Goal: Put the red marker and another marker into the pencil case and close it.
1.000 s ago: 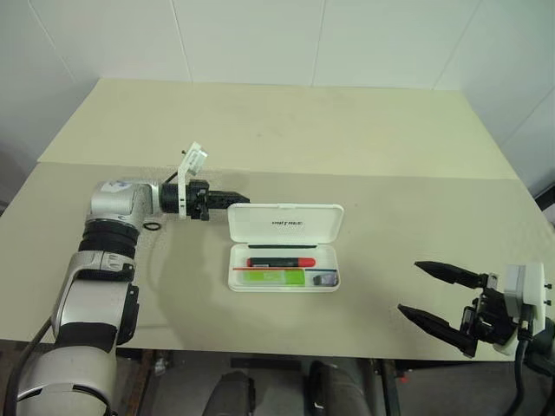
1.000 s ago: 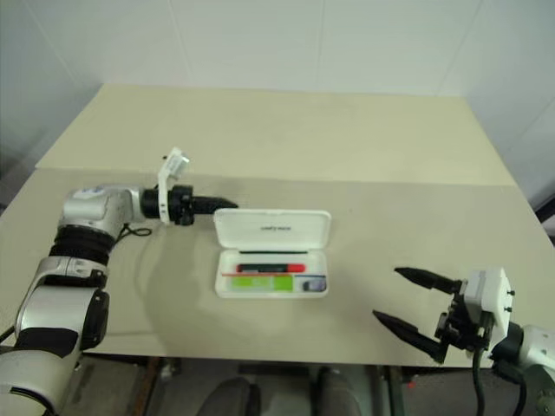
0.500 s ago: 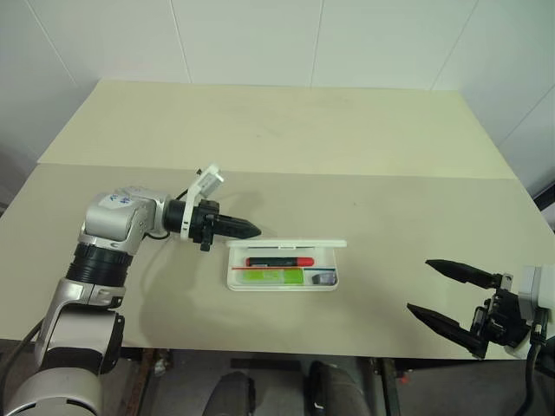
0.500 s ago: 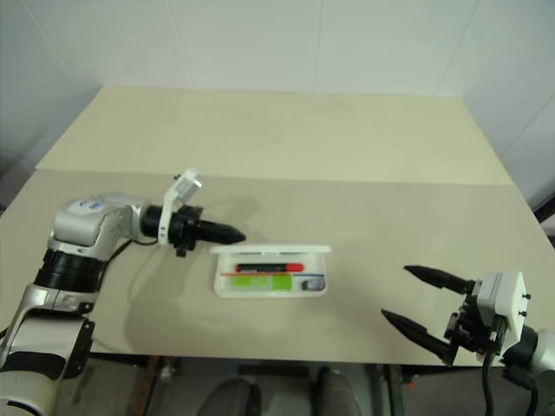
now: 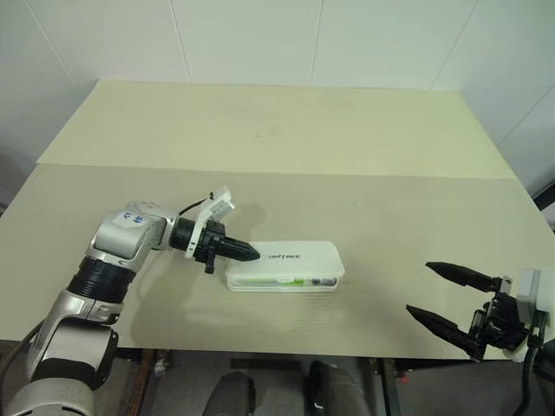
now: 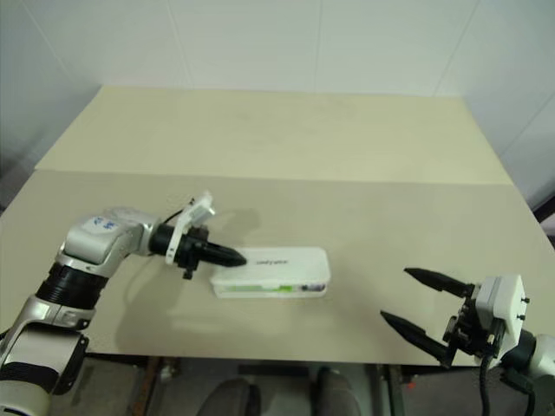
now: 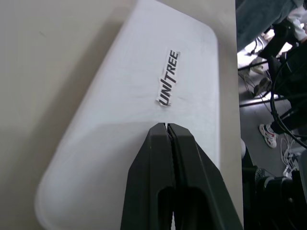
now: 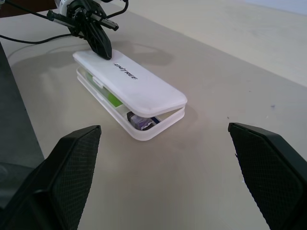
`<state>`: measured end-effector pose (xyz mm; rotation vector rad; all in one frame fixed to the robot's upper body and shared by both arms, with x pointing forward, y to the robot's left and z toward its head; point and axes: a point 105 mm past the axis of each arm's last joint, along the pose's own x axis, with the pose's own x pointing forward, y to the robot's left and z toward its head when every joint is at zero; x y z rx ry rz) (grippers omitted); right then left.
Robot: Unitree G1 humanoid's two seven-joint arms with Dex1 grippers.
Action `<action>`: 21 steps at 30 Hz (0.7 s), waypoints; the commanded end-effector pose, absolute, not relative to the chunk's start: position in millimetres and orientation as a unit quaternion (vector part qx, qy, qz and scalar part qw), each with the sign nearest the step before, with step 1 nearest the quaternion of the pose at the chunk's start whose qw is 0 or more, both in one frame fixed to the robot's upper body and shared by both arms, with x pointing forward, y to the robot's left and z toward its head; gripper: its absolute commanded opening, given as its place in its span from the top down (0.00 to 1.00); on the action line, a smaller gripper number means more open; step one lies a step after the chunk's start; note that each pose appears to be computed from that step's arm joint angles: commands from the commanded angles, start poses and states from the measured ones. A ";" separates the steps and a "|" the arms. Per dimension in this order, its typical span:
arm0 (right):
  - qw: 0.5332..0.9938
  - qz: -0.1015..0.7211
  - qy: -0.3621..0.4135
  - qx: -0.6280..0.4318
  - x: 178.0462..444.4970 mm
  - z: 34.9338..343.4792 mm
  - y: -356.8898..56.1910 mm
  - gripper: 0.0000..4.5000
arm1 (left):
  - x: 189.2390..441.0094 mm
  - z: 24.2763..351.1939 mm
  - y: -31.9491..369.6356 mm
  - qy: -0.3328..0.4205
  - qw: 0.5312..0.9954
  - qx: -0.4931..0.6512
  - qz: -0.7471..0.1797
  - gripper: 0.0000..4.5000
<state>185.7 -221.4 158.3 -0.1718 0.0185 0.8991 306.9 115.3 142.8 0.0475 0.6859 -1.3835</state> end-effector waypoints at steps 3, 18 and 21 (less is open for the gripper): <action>0.891 0.442 -0.008 -0.105 175.8 168.9 -221.8 0.00 | 292.8 131.8 113.6 0.338 0.693 0.044 -0.635 0.99; 0.895 0.434 -0.013 -0.106 181.6 164.5 -220.3 0.00 | 310.2 103.5 123.8 0.373 0.704 0.121 -0.592 0.99; 0.895 0.432 -0.013 -0.107 183.1 163.8 -220.2 0.00 | 312.9 108.5 117.9 0.344 0.708 0.132 -0.603 0.99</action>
